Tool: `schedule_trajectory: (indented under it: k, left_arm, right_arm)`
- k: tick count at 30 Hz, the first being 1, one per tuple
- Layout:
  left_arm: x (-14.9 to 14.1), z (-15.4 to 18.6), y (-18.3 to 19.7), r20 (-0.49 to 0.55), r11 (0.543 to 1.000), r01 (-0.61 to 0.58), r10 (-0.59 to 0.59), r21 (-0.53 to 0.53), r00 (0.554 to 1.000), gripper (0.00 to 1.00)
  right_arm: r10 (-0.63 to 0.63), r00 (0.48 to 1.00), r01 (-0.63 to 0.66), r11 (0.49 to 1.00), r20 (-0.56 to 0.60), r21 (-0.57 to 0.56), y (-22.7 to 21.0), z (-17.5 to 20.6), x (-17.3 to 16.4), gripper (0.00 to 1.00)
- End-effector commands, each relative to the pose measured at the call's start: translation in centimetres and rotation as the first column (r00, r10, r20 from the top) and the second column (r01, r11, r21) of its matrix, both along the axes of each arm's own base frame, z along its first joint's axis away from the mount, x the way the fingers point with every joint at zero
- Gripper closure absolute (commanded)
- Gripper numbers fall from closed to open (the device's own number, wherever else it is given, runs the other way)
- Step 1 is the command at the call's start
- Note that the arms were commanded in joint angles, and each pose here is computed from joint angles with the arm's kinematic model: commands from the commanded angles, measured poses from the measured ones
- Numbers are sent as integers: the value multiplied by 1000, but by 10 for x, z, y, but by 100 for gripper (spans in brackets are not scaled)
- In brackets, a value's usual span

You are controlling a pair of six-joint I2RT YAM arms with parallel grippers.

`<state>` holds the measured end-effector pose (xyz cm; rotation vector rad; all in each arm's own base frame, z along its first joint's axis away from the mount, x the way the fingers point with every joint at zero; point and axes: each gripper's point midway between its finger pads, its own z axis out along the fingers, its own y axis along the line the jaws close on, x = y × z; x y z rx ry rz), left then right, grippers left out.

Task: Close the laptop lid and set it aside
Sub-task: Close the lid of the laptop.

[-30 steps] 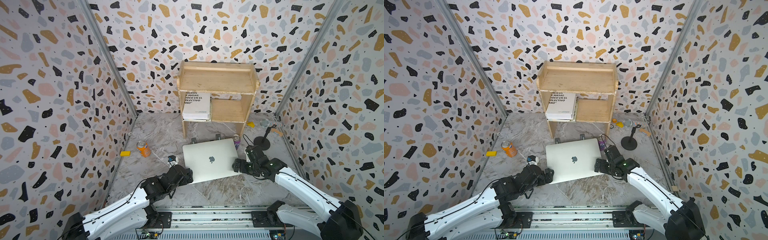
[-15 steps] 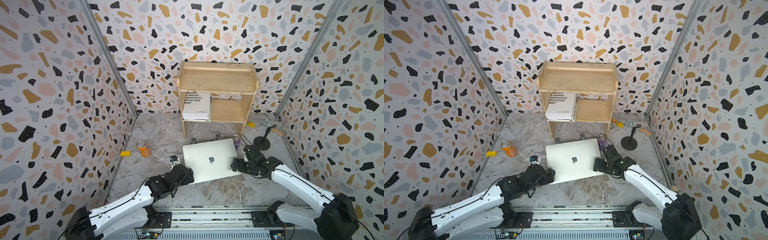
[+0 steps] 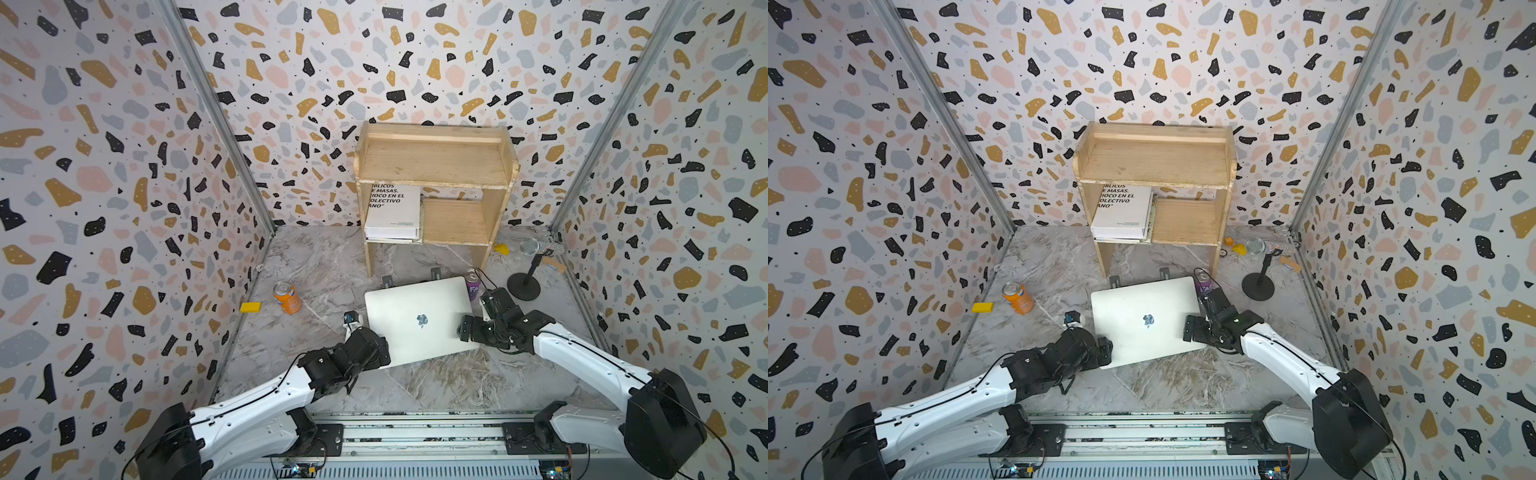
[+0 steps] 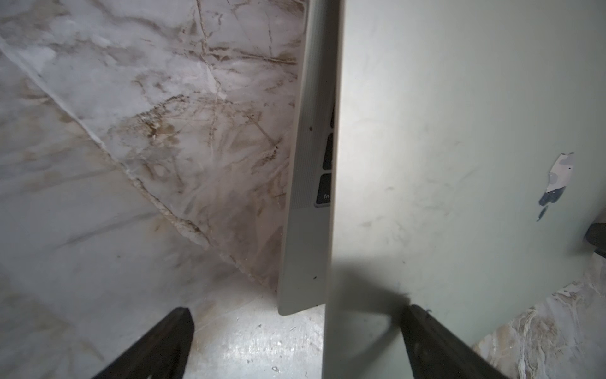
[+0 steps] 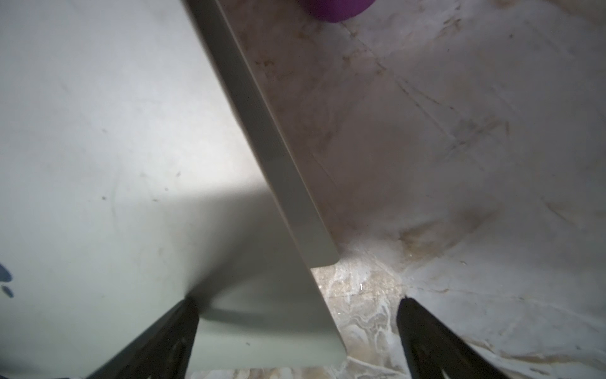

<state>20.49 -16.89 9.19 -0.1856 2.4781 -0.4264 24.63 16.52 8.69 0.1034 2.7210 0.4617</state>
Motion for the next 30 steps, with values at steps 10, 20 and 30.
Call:
schedule_trajectory:
  k: [10,20,30]
  left_arm:
    - [5,-3,-3,6,1000,4,-4,18,1000,0]
    - [3,-1,-1,10,1000,0,0,11,1000,0]
    - [0,1,7,30,1000,-11,11,6,999,0]
  right_arm:
    - [18,1000,-18,1000,-2,-9,10,-3,13,0]
    - [21,1000,-21,1000,-14,-17,17,-7,24,0]
    - [22,999,-23,1000,-25,-22,20,-12,28,0]
